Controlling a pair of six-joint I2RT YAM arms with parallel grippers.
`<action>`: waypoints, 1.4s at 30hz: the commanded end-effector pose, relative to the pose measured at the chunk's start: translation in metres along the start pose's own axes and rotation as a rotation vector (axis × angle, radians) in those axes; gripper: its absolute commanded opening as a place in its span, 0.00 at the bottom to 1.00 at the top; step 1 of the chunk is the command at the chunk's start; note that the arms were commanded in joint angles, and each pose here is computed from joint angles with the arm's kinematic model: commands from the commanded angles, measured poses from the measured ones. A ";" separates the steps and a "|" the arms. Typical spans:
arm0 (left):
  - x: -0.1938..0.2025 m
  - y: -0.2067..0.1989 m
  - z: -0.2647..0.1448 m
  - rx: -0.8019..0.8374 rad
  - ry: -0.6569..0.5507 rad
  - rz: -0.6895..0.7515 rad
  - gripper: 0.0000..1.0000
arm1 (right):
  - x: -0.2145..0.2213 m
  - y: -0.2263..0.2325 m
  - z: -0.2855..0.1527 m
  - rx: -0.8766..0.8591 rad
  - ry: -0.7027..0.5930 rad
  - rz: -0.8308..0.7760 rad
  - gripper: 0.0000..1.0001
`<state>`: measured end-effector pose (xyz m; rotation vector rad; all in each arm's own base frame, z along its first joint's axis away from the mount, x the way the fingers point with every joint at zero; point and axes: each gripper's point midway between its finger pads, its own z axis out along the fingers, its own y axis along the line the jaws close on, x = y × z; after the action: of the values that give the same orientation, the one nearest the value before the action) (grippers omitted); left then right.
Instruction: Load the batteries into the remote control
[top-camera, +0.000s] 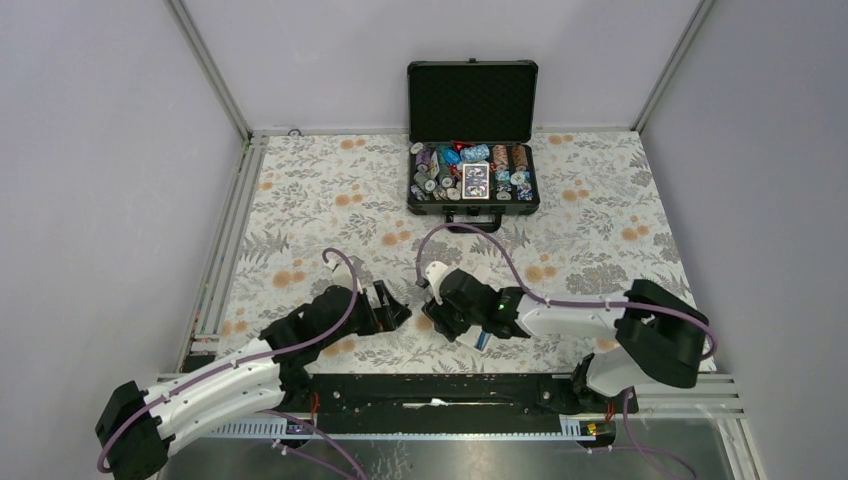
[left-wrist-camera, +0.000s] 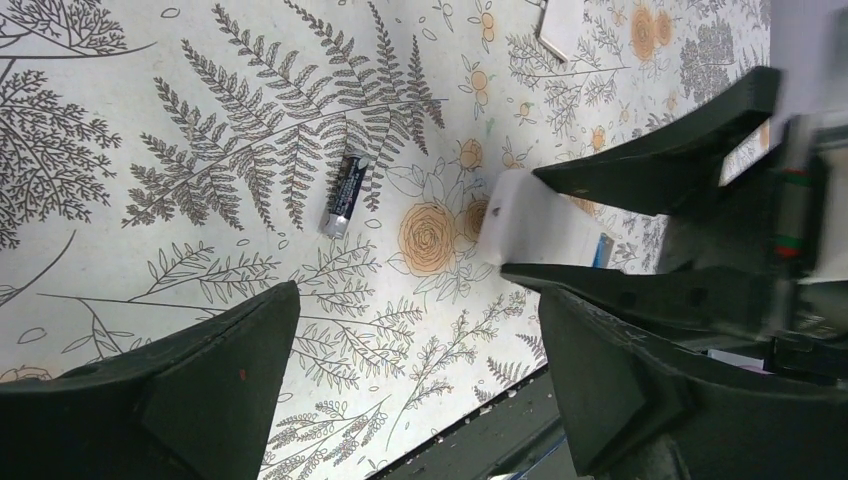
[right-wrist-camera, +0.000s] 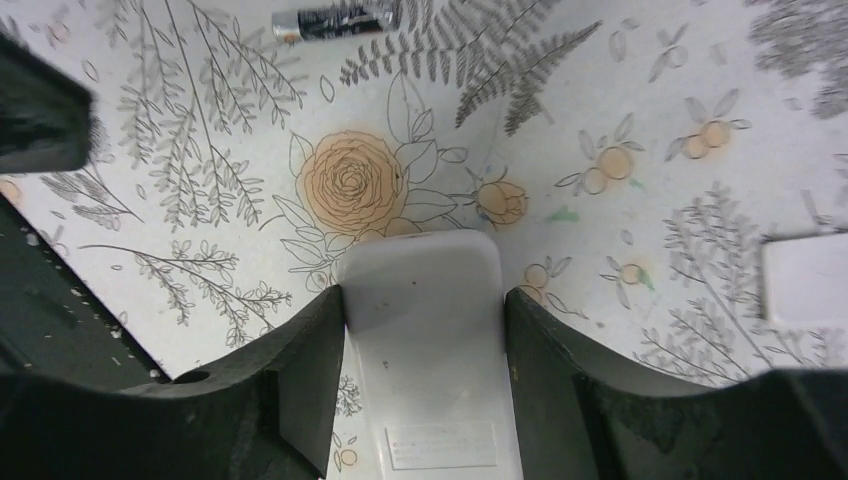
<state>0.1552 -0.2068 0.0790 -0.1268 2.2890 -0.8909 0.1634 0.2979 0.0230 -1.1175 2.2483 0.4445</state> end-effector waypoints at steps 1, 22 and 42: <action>-0.016 -0.009 0.000 0.022 -0.061 -0.015 0.96 | -0.067 -0.005 -0.034 0.040 -0.264 0.054 0.01; -0.023 -0.035 0.000 0.149 -0.083 0.026 0.97 | -0.166 0.022 -0.312 -0.388 -1.666 0.103 0.00; -0.027 -0.083 -0.013 0.406 -0.095 0.076 0.98 | -0.174 0.112 -0.459 -0.640 -2.057 -0.706 0.00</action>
<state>0.1540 -0.2456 0.1286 0.0464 2.0709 -1.1885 0.0338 0.2684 0.4389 -0.7869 0.2833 1.3216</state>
